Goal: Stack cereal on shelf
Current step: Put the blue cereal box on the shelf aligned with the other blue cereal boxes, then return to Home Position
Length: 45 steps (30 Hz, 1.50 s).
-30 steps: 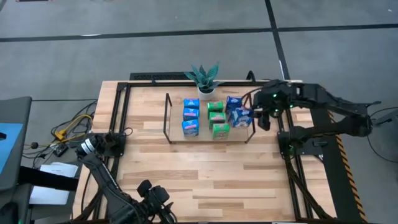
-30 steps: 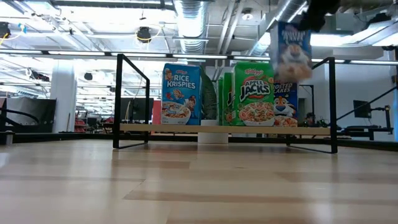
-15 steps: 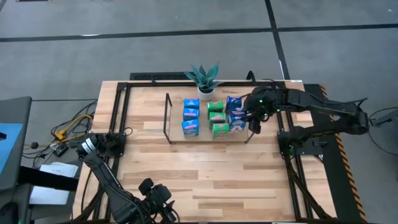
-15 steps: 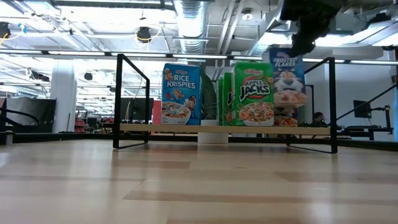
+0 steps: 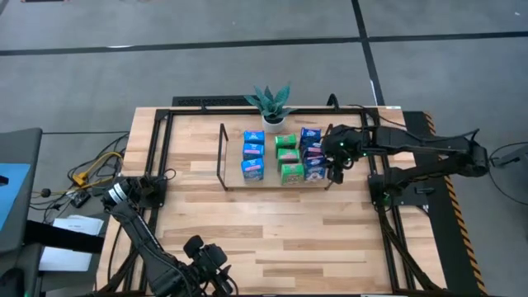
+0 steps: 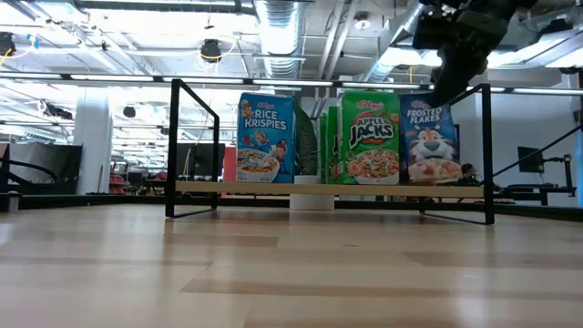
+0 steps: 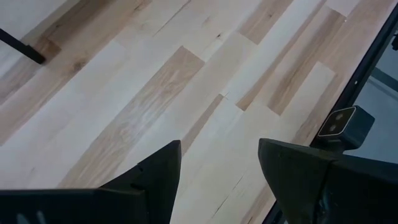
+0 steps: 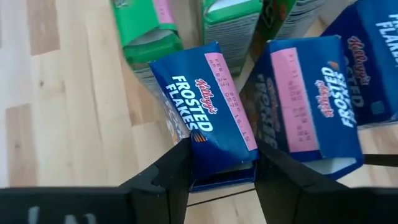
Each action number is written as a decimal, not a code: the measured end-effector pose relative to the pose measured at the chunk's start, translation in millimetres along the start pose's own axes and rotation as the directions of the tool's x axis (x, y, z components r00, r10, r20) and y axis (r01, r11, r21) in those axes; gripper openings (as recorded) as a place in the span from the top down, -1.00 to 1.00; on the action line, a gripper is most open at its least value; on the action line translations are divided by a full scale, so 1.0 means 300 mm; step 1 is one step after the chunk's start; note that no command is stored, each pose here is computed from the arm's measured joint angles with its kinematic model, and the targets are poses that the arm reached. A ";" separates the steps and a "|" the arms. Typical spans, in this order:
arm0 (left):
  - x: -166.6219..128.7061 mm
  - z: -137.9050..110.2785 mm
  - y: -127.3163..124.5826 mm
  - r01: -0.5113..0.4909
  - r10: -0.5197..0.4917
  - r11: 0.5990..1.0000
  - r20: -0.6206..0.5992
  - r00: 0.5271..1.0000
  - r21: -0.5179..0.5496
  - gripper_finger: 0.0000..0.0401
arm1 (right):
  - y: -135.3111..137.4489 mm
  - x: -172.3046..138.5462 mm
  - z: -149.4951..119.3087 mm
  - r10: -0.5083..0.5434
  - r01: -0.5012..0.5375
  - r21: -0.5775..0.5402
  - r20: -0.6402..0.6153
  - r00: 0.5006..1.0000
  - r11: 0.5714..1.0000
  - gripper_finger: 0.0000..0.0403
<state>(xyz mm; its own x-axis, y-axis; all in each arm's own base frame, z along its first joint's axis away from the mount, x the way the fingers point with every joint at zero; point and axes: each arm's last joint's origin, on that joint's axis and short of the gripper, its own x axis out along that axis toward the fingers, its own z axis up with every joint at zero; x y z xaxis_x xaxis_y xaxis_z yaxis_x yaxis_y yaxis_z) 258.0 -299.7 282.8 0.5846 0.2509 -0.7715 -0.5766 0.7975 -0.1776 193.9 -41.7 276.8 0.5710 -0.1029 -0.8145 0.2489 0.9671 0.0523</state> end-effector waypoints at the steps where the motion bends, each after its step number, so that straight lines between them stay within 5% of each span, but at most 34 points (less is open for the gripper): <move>1: 0.000 0.000 0.000 0.000 0.000 1.000 0.000 1.000 0.000 -0.01 | -0.001 0.002 0.000 -0.009 0.009 0.001 0.001 1.000 1.000 0.13; 17: 0.000 0.000 -0.003 0.008 -0.008 1.000 0.000 1.000 -0.015 -0.01 | -0.003 0.009 0.000 -0.027 0.027 0.008 -0.007 1.000 1.000 0.07; 35: 0.001 0.000 -0.003 0.007 -0.007 1.000 0.000 1.000 -0.012 -0.01 | 0.003 0.003 -0.003 -0.021 0.021 0.004 -0.016 1.000 1.000 -0.25; 45: -0.019 0.026 -0.004 0.030 -0.028 0.997 0.024 0.999 -0.068 -0.01 | 0.024 -0.176 0.089 0.003 -0.002 -0.038 0.025 1.000 0.999 -0.25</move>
<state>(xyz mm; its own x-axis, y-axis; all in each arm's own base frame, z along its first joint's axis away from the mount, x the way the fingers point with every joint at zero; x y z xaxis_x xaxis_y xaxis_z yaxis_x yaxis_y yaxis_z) 259.8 -297.8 292.2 0.6142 0.2411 -0.7514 -0.5962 0.7657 -0.2416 186.3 -35.4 335.7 0.5916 -0.1055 -0.7993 0.2174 0.9756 0.0321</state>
